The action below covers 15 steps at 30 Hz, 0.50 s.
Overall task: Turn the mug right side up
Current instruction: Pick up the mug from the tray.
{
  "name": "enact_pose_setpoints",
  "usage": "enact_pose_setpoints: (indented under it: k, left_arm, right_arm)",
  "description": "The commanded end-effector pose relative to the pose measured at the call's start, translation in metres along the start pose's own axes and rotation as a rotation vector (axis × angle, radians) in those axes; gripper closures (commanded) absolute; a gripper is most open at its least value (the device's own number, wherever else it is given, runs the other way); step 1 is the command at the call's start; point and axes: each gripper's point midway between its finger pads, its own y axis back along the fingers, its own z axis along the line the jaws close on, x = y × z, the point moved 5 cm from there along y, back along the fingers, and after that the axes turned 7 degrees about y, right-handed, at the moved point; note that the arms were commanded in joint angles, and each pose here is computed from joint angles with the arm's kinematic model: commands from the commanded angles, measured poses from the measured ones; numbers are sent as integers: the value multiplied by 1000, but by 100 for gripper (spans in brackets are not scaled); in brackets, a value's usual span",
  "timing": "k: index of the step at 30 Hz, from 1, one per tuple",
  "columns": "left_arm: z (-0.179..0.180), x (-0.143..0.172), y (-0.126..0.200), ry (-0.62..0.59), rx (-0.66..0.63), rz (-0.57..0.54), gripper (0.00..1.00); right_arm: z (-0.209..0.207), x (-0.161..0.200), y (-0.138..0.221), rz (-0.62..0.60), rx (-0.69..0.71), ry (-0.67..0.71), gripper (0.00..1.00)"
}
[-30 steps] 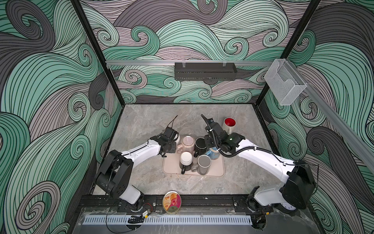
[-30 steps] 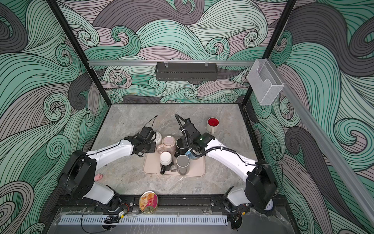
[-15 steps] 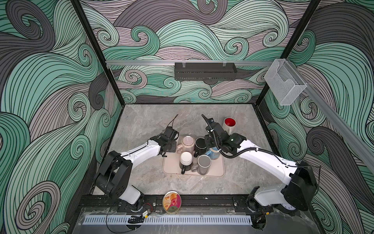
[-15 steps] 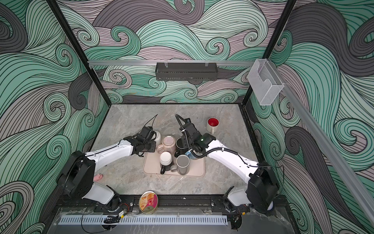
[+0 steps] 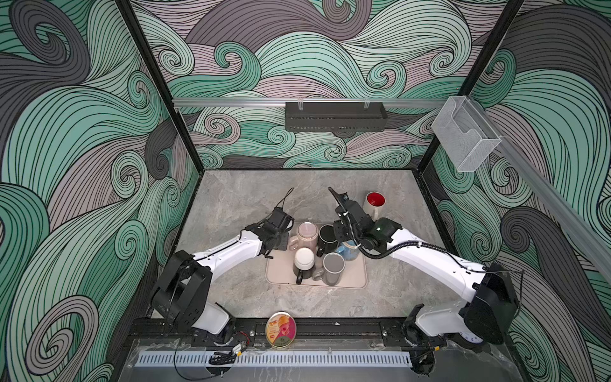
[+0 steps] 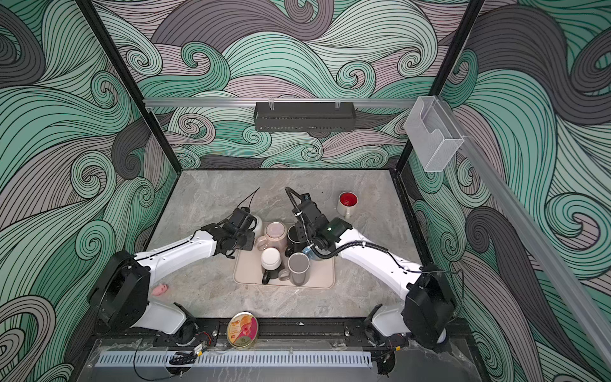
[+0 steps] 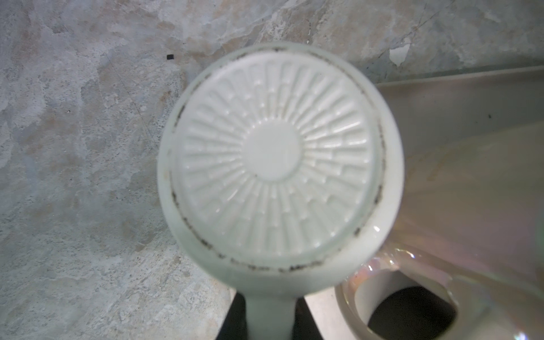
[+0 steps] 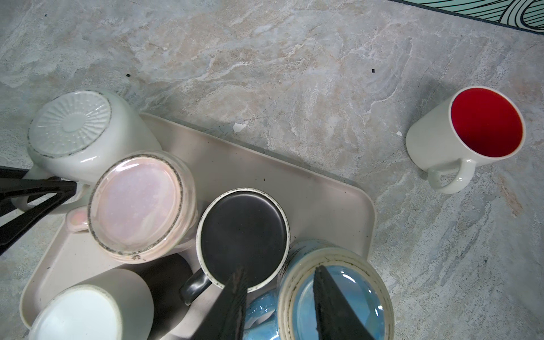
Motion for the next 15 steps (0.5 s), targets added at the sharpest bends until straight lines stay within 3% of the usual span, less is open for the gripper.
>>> enact_pose_setpoints:
  k: [1, 15]
  left_arm:
    - [4, -24, 29, 9, -16, -119, 100]
    - [4, -51, 90, 20, 30, -260, 100]
  right_arm:
    - [2, -7, 6, -33, -9, -17, 60]
    - [11, -23, 11, -84, -75, -38, 61]
